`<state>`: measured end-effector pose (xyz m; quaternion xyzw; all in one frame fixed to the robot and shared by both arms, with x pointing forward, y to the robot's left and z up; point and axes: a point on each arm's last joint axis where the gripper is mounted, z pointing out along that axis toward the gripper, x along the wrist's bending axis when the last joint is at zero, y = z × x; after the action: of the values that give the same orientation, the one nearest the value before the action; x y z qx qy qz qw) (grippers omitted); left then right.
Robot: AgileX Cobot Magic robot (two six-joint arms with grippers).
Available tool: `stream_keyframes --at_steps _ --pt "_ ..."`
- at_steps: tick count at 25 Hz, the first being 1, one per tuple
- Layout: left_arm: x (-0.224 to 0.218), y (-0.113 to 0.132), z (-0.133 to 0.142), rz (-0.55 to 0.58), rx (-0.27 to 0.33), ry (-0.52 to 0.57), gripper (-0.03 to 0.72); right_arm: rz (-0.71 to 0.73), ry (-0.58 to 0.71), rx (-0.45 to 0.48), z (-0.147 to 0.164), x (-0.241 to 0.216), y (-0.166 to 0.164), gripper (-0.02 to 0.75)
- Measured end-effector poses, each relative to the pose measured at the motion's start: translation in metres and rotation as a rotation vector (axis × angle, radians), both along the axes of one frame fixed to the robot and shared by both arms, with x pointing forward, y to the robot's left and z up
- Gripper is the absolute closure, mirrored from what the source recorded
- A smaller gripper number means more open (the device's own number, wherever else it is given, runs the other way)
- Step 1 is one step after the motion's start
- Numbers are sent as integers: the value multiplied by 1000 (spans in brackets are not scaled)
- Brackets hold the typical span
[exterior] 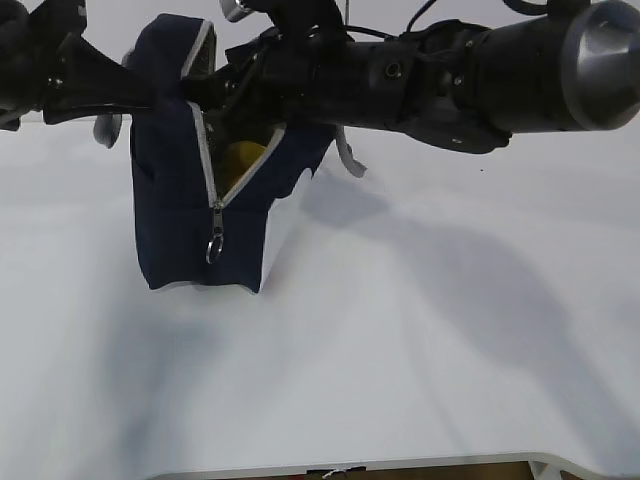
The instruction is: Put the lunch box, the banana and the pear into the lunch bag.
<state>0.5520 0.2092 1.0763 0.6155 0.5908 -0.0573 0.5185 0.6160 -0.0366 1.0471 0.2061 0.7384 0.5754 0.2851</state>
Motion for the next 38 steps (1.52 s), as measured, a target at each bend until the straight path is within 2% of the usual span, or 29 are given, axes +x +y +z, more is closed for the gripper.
stream_keyframes --at_steps 6,11,16,21,26,33,38 --pt "0 0 0 0 1 -1 697 -9 -8 12 7 0 -1 199" --pt "-1 1 -2 -13 36 -5 697 -129 -14 -19 41 -7 -17 196" --pt "-1 2 -4 -24 62 -7 697 -403 175 48 66 -16 -47 195" --pt "-1 2 -4 -25 64 -7 697 -535 311 122 71 -22 -60 195" --pt "-1 2 -4 -25 65 -7 697 -590 459 206 65 -25 -61 195" --pt "-1 2 -4 -25 65 -7 697 -591 579 286 62 -28 -58 195" --pt "-1 2 -4 -28 66 -7 697 -592 651 313 60 -24 -68 195"
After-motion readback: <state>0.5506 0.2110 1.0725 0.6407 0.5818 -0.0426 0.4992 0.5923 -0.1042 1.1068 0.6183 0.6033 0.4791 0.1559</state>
